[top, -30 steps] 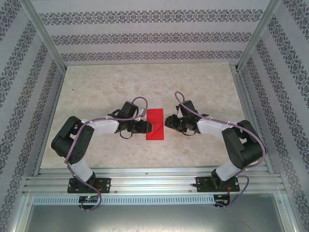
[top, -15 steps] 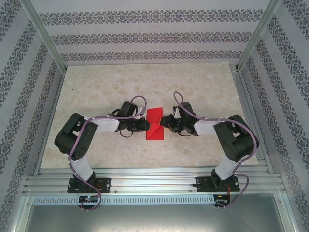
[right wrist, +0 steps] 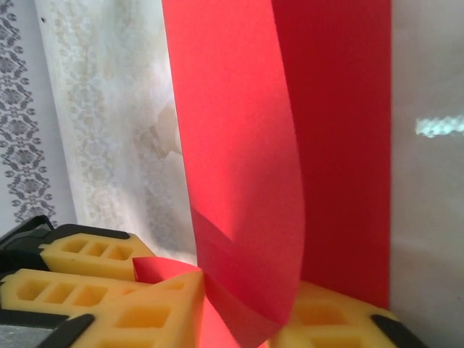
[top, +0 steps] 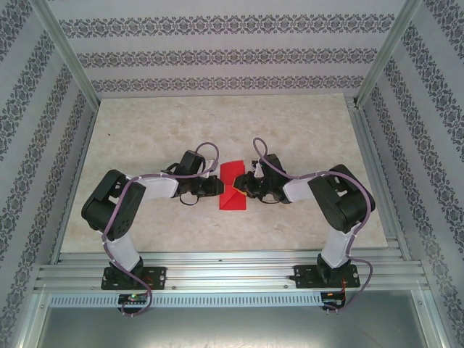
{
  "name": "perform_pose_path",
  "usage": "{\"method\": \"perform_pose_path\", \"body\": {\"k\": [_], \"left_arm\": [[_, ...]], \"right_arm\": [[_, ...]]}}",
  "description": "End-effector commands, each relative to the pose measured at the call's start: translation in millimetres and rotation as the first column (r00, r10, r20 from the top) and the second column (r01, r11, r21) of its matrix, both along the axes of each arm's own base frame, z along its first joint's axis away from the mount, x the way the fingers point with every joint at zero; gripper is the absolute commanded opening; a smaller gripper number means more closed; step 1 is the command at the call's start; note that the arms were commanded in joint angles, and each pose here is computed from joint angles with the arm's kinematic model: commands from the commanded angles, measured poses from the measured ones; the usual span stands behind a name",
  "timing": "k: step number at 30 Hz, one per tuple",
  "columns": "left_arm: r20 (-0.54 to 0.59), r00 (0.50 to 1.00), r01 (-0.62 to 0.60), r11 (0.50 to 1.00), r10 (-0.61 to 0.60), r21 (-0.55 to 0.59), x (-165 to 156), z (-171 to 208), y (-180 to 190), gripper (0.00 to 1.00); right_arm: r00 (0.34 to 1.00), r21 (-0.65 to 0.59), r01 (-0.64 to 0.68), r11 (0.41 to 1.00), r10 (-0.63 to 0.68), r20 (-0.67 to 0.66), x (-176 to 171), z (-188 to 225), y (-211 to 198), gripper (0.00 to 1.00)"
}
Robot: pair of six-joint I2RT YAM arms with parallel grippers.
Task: Fold a paper plane with a square sheet of paper (fold left side to right side)
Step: Turn over the paper at the center of the table.
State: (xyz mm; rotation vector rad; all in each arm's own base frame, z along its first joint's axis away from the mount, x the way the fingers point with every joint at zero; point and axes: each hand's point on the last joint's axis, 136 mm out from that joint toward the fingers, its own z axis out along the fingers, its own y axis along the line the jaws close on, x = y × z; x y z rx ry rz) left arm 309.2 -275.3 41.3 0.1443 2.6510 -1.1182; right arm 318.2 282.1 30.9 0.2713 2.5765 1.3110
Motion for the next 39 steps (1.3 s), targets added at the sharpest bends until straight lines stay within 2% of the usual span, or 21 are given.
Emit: {"method": "perform_pose_path", "body": {"k": [1,5,6,11,13,18,21,28,32,34,36,39], "left_arm": [[0.025,0.999,-0.023,0.999,0.024,-0.041,7.3,8.3,4.7,0.18],[0.076,0.996,-0.048,0.996,0.054,-0.077,13.6,28.7,14.7,0.4],[0.1,0.993,-0.06,0.994,0.069,-0.094,16.1,38.7,18.8,0.5],[0.22,0.96,-0.122,0.963,0.176,-0.239,27.3,104.5,38.1,0.86],[0.254,0.943,-0.129,0.94,0.214,-0.315,27.8,134.2,42.4,1.0],[0.292,0.934,-0.036,0.865,0.207,-0.5,20.0,197.5,31.9,1.0],[0.302,0.941,0.044,0.827,0.154,-0.56,11.8,219.9,18.3,1.0],[0.326,0.945,0.182,0.795,0.021,-0.579,-8.2,235.0,-19.3,1.0],[0.323,0.946,0.214,0.784,-0.019,-0.582,-12.2,233.9,-32.6,0.98],[0.329,0.944,0.232,0.774,-0.033,-0.589,-15.1,236.3,-36.9,0.91],[0.342,0.939,0.247,0.767,-0.038,-0.592,-17.2,239.6,-38.5,0.79],[0.346,0.937,0.246,0.776,-0.039,-0.58,-17.9,238.3,-37.8,0.51]], "right_arm": [[0.998,0.046,-0.004,0.999,0.002,0.056,9.0,15.6,9.2,0.18],[0.994,0.057,0.016,0.998,-0.022,0.108,13.9,31.2,0.5,0.03],[0.991,0.065,0.021,0.998,-0.029,0.132,15.6,38.5,-2.6,0.0],[0.96,0.107,0.026,0.994,-0.055,0.276,24.6,82.6,-22.7,0.0],[0.935,0.165,0.02,0.986,-0.077,0.347,29.4,111.0,-31.7,0.0],[0.87,0.285,-0.035,0.958,-0.112,0.481,31.9,179.3,-41.3,0.0],[0.838,0.323,-0.068,0.944,-0.122,0.531,29.3,212.1,-41.4,0.0],[0.794,0.428,-0.168,0.888,-0.136,0.593,11.6,269.7,-35.1,0.0],[0.787,0.441,-0.211,0.872,-0.116,0.606,2.6,282.3,-27.1,0.0],[0.792,0.438,-0.213,0.874,-0.108,0.601,1.6,281.5,-24.6,0.0],[0.797,0.435,-0.203,0.877,-0.11,0.594,2.7,278.7,-24.2,0.0],[0.806,0.428,-0.192,0.883,-0.108,0.583,5.1,272.1,-23.9,0.0]]}}
